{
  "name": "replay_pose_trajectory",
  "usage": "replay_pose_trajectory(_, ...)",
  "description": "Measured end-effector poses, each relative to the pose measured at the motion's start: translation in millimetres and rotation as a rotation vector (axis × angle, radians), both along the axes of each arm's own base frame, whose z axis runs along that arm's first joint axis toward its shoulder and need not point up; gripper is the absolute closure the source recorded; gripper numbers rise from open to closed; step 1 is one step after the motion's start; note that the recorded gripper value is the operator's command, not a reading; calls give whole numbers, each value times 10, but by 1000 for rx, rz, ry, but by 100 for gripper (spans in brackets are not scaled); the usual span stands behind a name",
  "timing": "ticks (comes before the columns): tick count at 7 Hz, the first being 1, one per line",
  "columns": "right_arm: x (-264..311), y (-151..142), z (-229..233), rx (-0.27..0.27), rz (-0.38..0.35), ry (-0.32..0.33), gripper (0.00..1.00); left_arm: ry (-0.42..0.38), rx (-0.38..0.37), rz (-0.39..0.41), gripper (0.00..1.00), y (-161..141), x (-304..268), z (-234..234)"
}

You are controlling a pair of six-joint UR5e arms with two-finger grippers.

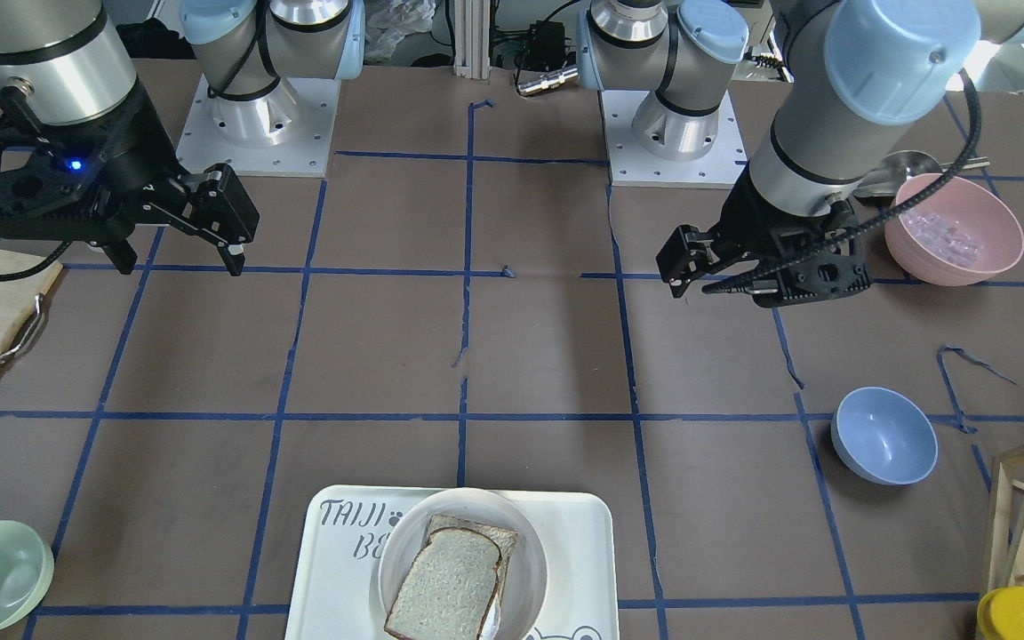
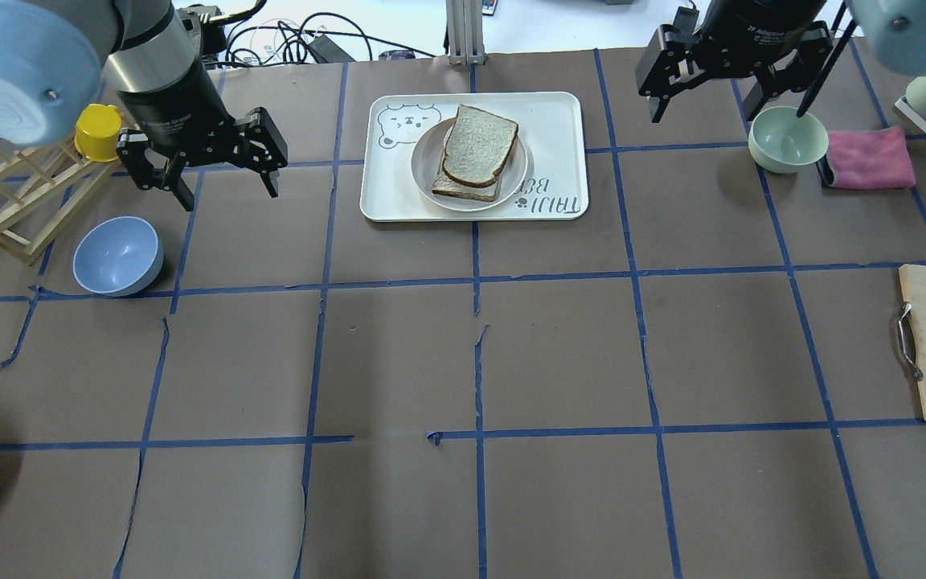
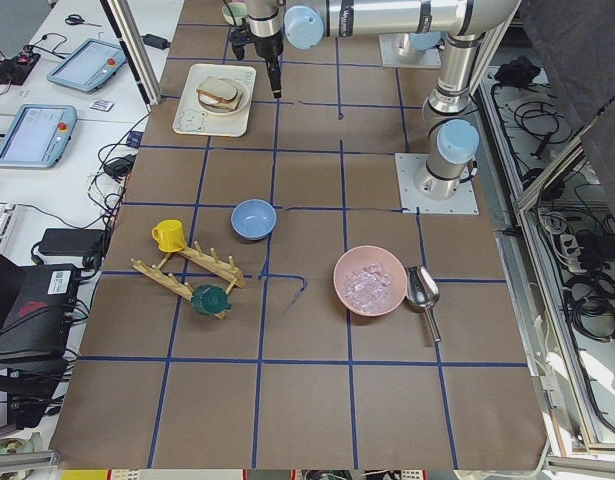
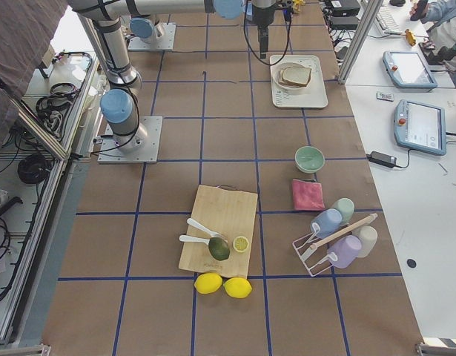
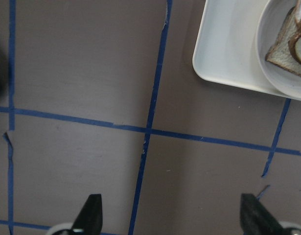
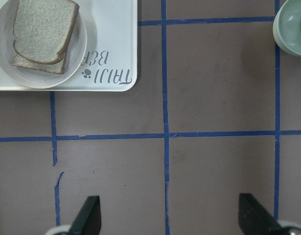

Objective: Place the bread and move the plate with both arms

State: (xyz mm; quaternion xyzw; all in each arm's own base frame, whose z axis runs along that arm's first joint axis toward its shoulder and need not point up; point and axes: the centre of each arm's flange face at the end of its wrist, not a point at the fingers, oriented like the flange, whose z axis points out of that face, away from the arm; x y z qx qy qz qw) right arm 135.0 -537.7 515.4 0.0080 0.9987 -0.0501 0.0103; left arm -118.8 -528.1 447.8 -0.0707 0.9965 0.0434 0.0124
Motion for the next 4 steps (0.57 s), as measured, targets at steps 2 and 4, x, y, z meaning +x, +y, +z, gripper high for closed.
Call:
replay_pose_trajectory(2,7,1,0,0,0,-2,0,11,-20,-79,0,239,-2,90)
replay_pose_trajectory(4,6,1,0,0,0,-2,0,33,-28,-98,0,384,-24,177)
